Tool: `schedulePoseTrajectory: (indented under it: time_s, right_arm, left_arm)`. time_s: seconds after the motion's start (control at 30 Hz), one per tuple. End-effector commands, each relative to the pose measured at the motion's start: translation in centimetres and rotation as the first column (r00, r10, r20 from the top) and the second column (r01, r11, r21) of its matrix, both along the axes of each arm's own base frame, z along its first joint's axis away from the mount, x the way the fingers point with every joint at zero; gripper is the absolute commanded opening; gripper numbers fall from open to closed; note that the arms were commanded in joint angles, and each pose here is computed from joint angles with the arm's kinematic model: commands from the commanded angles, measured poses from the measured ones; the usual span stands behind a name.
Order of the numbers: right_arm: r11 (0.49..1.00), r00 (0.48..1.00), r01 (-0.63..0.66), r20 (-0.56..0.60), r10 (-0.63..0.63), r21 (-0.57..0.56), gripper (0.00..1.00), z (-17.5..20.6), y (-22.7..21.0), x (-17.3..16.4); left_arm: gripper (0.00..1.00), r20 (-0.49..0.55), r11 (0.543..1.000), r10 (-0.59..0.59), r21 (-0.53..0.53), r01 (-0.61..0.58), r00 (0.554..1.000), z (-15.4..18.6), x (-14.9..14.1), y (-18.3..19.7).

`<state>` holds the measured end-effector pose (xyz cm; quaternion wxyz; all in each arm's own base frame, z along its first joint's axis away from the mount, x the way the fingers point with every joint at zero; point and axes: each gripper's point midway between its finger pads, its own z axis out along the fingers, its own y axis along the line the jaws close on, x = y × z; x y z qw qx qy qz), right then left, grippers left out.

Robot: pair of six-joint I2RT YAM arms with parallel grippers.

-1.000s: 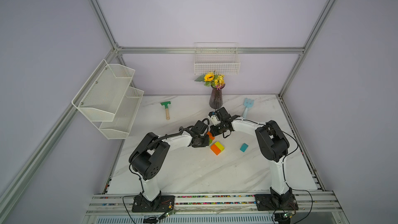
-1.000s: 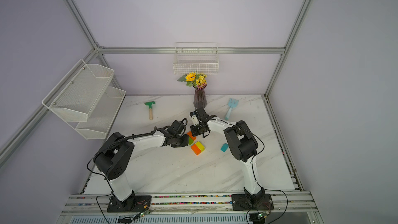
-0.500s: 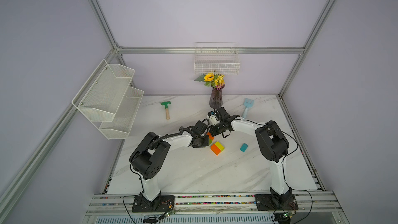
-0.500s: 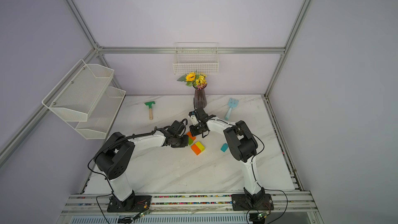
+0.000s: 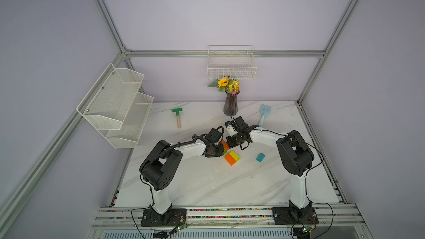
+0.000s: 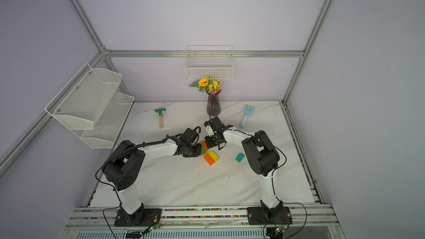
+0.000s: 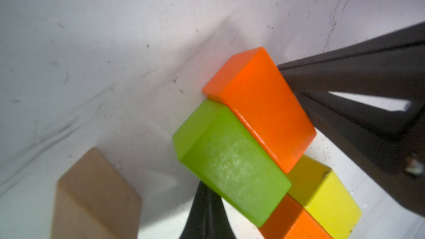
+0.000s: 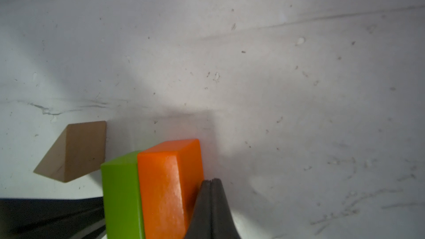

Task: Assemble a piece of candy with building blocks
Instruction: Assemble the building blocks at the center of the board.

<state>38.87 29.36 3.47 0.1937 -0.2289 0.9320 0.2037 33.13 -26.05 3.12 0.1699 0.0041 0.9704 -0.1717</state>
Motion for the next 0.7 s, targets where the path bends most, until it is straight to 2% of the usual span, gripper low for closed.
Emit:
schedulePoseTrajectory:
  time_s: [0.0, 0.27, 0.67]
  right_arm:
    - [1.0, 1.0, -0.01, 0.01, 0.009, 0.028, 0.0, 1.4, 0.5, -0.5]
    - [1.0, 1.0, -0.003, 0.009, 0.003, 0.029, 0.0, 1.9, 0.2, -1.1]
    - [1.0, 1.0, 0.005, -0.008, -0.005, 0.031, 0.0, 1.8, -0.1, -2.4]
  left_arm:
    - [0.0, 0.063, 0.998, -0.027, -0.05, 0.03, 0.998, 1.8, 1.2, -2.2]
    - [0.0, 0.067, 0.997, -0.056, -0.056, 0.059, 0.996, 1.9, 0.6, -3.7]
    - [0.0, 0.067, 0.998, -0.053, -0.036, 0.055, 0.996, 1.8, 0.5, -3.3]
